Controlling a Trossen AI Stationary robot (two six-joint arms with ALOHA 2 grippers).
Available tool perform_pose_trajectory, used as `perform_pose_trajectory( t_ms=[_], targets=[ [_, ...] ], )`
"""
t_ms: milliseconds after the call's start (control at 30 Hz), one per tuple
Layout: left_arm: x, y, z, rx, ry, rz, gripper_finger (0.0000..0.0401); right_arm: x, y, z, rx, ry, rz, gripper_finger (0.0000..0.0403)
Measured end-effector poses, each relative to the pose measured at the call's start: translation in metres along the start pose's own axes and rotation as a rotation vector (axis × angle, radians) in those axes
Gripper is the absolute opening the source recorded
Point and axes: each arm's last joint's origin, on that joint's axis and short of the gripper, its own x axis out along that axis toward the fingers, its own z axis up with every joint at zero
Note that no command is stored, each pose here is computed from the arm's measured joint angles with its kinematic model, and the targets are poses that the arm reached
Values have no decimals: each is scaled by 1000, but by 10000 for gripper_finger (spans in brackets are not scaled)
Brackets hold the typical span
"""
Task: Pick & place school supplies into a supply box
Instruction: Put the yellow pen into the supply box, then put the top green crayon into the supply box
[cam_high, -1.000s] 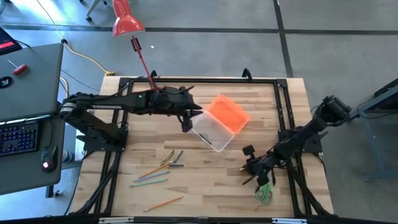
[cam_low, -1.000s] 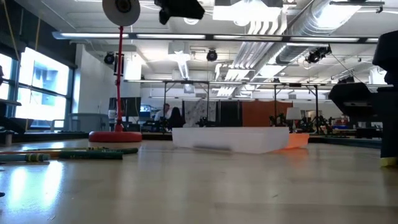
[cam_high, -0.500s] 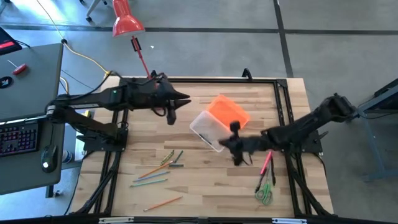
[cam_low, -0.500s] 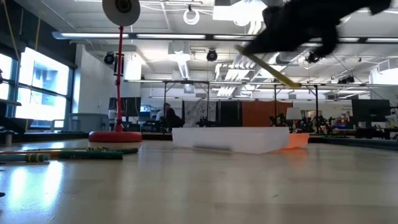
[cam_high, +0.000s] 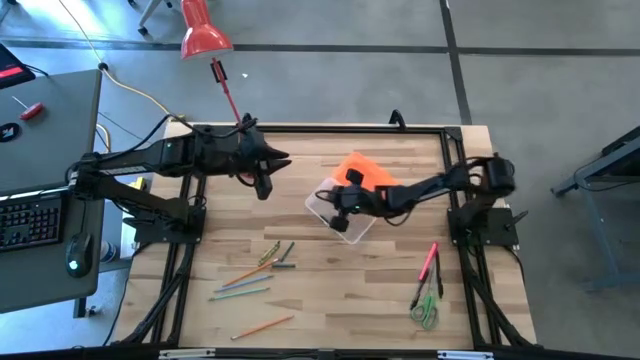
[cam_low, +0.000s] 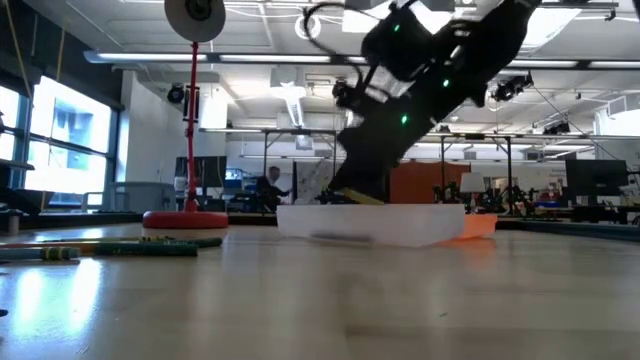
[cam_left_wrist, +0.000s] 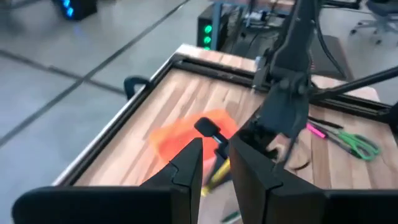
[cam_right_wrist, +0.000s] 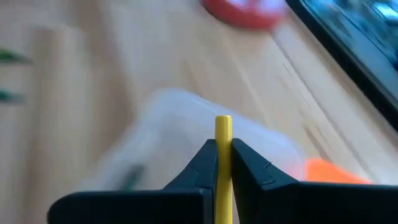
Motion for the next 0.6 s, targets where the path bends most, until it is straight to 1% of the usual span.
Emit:
perform_pose_trajectory(
  t_ms=[67,167,233,333,500,600],
  targets=[
    [0,1,-2,-16,14,30,111,9,0,-2,29,18,-28,22],
    [0,2,-6,-15,51,56,111,16,-1,1,58,10,-36,32],
    [-1,3,-10,-48,97,69,111,19,-1,1,57,20,-41,39],
    [-3,5,-22,-81,203,109,111,18,-3,7,51,6,-43,51],
    [1,-1,-54,-110,362,191,111,14,-4,14,34,-17,-48,72],
    [6,-11,-77,-118,414,207,111,9,-6,19,40,-35,-47,84]
  ],
)
